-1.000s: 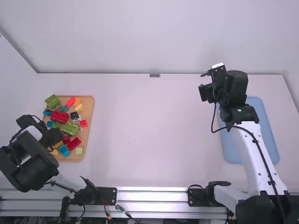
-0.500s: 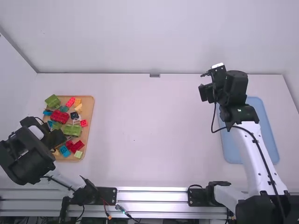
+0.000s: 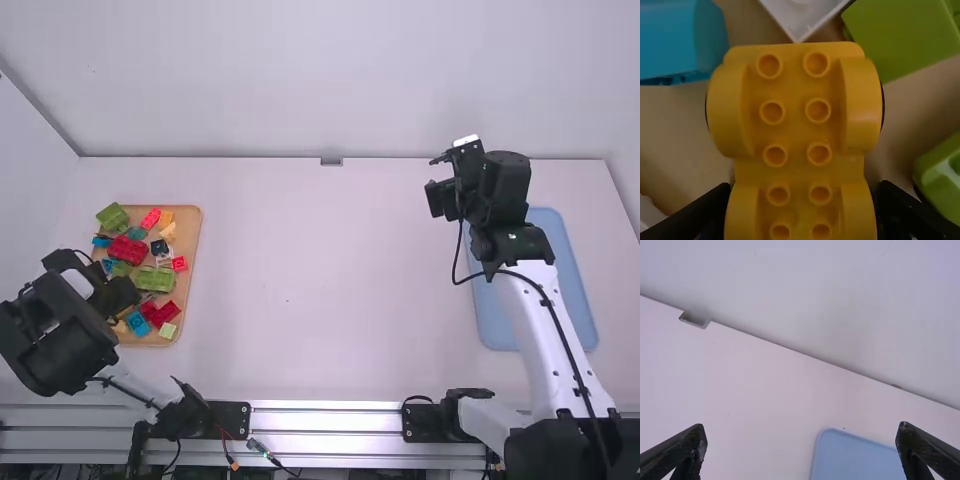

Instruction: Assemble lego blocks to make yellow taxi

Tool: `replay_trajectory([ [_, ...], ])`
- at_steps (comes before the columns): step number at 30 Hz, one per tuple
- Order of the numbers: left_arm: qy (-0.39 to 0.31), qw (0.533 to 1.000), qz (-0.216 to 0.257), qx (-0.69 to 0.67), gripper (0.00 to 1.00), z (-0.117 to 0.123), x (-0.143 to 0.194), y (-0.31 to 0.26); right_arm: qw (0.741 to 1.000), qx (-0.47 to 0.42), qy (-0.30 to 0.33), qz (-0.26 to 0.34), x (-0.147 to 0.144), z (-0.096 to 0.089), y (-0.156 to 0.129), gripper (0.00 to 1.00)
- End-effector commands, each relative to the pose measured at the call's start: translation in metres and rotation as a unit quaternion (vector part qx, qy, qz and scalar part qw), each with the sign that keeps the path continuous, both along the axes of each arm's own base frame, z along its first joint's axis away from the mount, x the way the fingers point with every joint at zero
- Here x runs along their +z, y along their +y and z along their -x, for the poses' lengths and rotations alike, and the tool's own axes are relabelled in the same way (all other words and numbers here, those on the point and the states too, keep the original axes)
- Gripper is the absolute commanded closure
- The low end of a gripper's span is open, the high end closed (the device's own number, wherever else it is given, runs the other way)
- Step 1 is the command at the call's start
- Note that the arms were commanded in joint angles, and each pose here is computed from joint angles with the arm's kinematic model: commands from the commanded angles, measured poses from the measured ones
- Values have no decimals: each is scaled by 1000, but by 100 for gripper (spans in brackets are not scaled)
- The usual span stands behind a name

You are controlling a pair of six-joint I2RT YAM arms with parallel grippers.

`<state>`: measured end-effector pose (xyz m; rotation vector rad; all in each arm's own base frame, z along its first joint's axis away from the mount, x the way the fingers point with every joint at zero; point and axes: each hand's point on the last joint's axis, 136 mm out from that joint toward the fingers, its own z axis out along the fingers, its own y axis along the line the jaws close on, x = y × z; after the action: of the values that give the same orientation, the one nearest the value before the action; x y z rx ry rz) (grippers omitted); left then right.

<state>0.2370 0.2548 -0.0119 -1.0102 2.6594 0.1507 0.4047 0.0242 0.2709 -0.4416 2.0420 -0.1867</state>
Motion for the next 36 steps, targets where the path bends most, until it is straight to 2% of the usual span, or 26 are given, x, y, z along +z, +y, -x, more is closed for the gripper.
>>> replay_trajectory([
  [1, 6, 1000, 1, -5, 28, 3, -2, 1, 1000, 3, -18, -2, 17, -5, 3, 1],
  [13, 14, 1000, 12, -4, 51, 0, 7, -1, 1000, 3, -17, -2, 17, -4, 3, 1],
  [17, 2, 998, 26, 58, 53, -8, 29, 9, 1000, 3, -17, -2, 17, -4, 3, 1],
  [20, -8, 996, 29, 84, 62, -16, 48, 14, 1000, 3, -17, -2, 17, -4, 3, 1],
  [22, -23, 996, 36, 76, 67, -27, 63, 10, 1000, 3, -17, -2, 17, -4, 3, 1],
  [23, -41, 997, 49, 50, 74, -42, 78, 1, 1000, 3, -17, -2, 17, -4, 3, 1],
  [24, -43, 997, 50, 47, 76, -43, 79, 0, 1000, 3, -17, -2, 17, -4, 3, 1],
  [28, -76, 995, 59, -30, 89, -76, 106, -35, 1000, 3, -17, -2, 17, -4, 3, 1],
  [31, -71, 993, 32, -86, 91, -95, 118, -70, 1000, 3, -17, -2, 17, -4, 3, 1],
  [34, -51, 986, -7, -156, 90, -108, 125, -109, 1000, 3, -17, -2, 17, -4, 3, 1],
  [35, -51, 986, -7, -156, 90, -108, 125, -109, 1000, 3, -17, -2, 17, -4, 3, 1],
  [36, -43, 974, -18, -220, 90, -115, 128, -139, 1000, 3, -17, -2, 17, -4, 3, 1],
])
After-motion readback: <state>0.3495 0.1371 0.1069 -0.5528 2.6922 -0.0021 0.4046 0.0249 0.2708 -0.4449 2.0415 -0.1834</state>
